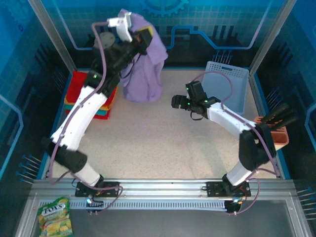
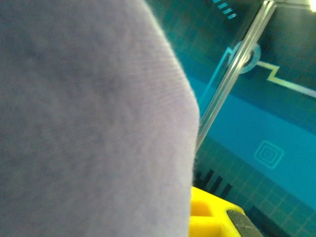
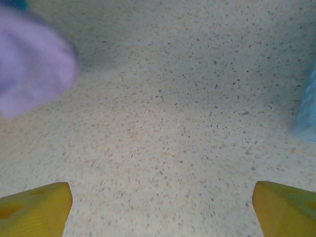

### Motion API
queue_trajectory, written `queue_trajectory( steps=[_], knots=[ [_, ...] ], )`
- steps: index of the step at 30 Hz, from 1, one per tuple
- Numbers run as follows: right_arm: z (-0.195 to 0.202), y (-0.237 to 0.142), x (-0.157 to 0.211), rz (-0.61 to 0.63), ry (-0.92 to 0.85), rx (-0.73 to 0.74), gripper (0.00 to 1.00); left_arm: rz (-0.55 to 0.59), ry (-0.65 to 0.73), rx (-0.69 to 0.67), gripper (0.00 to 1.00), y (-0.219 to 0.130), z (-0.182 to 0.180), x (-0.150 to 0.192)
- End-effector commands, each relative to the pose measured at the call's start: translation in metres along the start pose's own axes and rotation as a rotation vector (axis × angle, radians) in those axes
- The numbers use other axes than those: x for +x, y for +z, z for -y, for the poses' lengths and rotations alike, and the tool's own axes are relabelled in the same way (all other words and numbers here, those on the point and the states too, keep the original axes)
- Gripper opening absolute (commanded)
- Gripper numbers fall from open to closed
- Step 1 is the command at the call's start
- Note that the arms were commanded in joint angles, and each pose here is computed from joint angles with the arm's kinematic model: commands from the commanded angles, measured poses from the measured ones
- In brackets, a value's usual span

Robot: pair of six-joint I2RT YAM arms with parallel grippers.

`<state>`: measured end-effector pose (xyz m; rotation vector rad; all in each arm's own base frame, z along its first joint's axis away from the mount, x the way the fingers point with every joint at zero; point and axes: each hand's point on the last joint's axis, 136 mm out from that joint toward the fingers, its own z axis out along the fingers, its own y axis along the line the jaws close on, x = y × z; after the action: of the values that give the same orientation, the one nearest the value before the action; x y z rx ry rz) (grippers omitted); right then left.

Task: Fold and stack the t-shirts

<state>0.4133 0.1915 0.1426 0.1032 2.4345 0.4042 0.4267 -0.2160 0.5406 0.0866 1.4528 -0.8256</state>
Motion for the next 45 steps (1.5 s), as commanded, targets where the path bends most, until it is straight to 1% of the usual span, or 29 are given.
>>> queue_trajectory(
  steps=[1,4,7,9,10,14,18,20,25,27,30,32,36,37,40,42,45],
  knots=[
    [-0.025,0.021,-0.03,0.091,0.074,-0.038,0.94,0.063,0.03,-0.054,0.0,-0.03,-0.012,-0.004],
    [-0.035,0.05,-0.035,0.077,0.091,-0.023,0.95,0.018,-0.013,-0.07,0.0,-0.041,-0.02,0.018],
    [-0.031,0.076,-0.033,0.035,0.151,0.017,0.96,-0.014,-0.076,-0.047,0.0,-0.047,-0.019,0.032],
    [-0.019,0.089,-0.029,0.018,0.187,0.06,0.96,-0.034,-0.113,-0.02,0.0,-0.047,-0.016,0.039],
    [-0.008,0.094,-0.026,0.009,0.188,0.109,0.96,-0.048,-0.128,-0.006,0.0,-0.047,-0.014,0.043],
    [0.033,0.103,-0.022,-0.036,0.197,0.203,0.97,-0.101,-0.161,0.023,0.0,-0.045,-0.009,0.054],
    [0.077,0.096,-0.027,-0.051,0.201,0.273,0.97,-0.101,-0.177,0.031,0.0,-0.046,-0.006,0.062],
    [0.099,0.094,-0.032,-0.062,0.223,0.278,0.97,-0.11,-0.185,0.042,0.0,-0.043,-0.004,0.07],
    [0.135,0.085,-0.055,-0.036,0.22,0.304,0.97,-0.155,-0.197,0.065,0.01,-0.031,0.005,0.088],
    [0.133,0.085,-0.062,-0.029,0.212,0.256,0.98,-0.17,-0.201,0.084,0.01,-0.026,0.012,0.091],
    [0.111,0.079,-0.064,-0.014,0.18,0.146,1.0,-0.192,-0.205,0.112,0.0,-0.015,0.021,0.091],
    [0.101,0.069,-0.058,0.002,0.17,0.118,1.0,-0.192,-0.24,0.144,0.01,-0.004,0.028,0.087],
    [0.103,0.045,-0.039,0.012,0.267,0.087,1.0,-0.163,-0.33,0.266,0.0,0.029,0.056,0.059],
    [0.106,0.038,-0.032,0.003,0.292,0.093,1.0,-0.162,-0.352,0.301,0.0,0.038,0.065,0.049],
    [0.111,0.018,-0.016,-0.019,0.307,0.122,1.0,-0.159,-0.39,0.39,0.01,0.06,0.086,0.034],
    [0.114,0.004,-0.009,-0.021,0.309,0.141,1.0,-0.146,-0.396,0.418,0.03,0.07,0.089,0.029],
    [0.118,-0.014,0.001,-0.02,0.307,0.164,1.0,-0.099,-0.414,0.436,0.06,0.076,0.079,0.025]
  ],
)
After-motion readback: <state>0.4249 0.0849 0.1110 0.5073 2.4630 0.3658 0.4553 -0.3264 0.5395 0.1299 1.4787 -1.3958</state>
